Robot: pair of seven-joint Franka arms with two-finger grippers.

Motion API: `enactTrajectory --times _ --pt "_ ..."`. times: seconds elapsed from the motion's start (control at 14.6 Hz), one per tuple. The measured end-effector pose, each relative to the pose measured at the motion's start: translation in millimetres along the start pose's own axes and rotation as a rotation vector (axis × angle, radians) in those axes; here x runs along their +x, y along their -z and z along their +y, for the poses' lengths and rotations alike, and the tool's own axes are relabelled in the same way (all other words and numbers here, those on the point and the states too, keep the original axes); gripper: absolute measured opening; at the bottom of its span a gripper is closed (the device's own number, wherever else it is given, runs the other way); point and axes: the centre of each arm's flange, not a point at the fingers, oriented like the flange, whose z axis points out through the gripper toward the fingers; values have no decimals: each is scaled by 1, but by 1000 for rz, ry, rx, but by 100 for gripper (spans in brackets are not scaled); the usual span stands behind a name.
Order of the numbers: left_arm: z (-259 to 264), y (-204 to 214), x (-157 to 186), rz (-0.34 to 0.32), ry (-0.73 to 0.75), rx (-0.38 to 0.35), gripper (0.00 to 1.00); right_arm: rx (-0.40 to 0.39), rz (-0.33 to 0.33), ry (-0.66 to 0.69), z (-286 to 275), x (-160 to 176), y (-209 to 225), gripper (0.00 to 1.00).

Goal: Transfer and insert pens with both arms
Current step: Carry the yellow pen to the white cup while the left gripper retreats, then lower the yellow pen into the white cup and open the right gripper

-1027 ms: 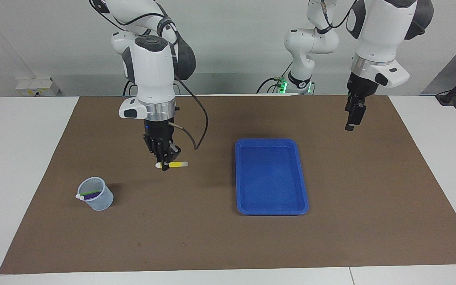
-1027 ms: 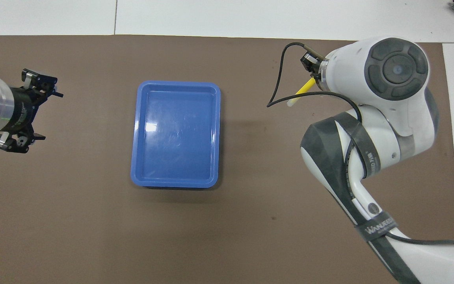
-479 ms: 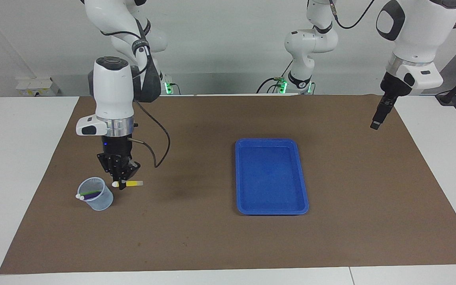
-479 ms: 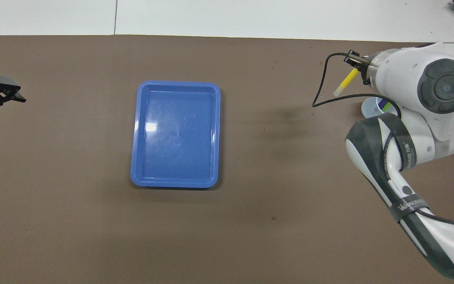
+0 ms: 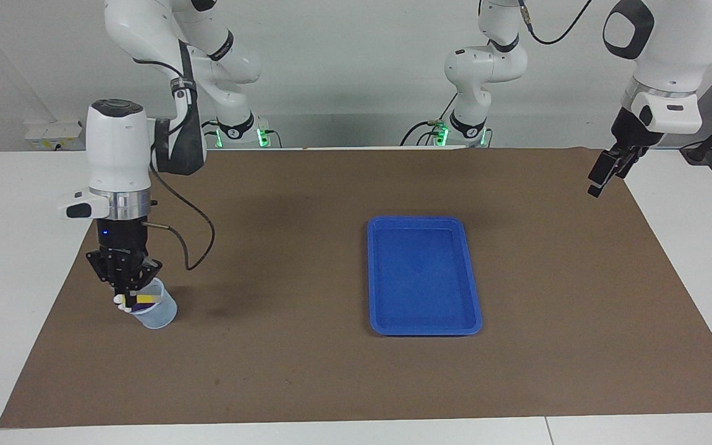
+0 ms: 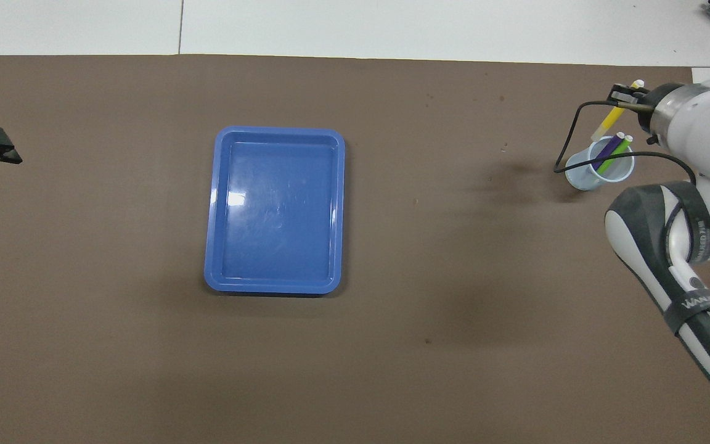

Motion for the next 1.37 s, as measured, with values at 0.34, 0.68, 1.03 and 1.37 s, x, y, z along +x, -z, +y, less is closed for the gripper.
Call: enactTrajectory --times 0.34,0.68,1.03,1.37 --pt "9 -29 18 -34 -105 12 100 -1 -1 6 23 -17 -16 18" --pt "-5 -59 36 -72 -206 31 100 2 -17 8 25 -30 -25 18" --pt "-6 -39 29 -90 -266 32 100 10 -21 4 29 -40 -36 18" --pt "5 -21 12 -113 -354 29 100 7 -52 3 30 -51 -51 18"
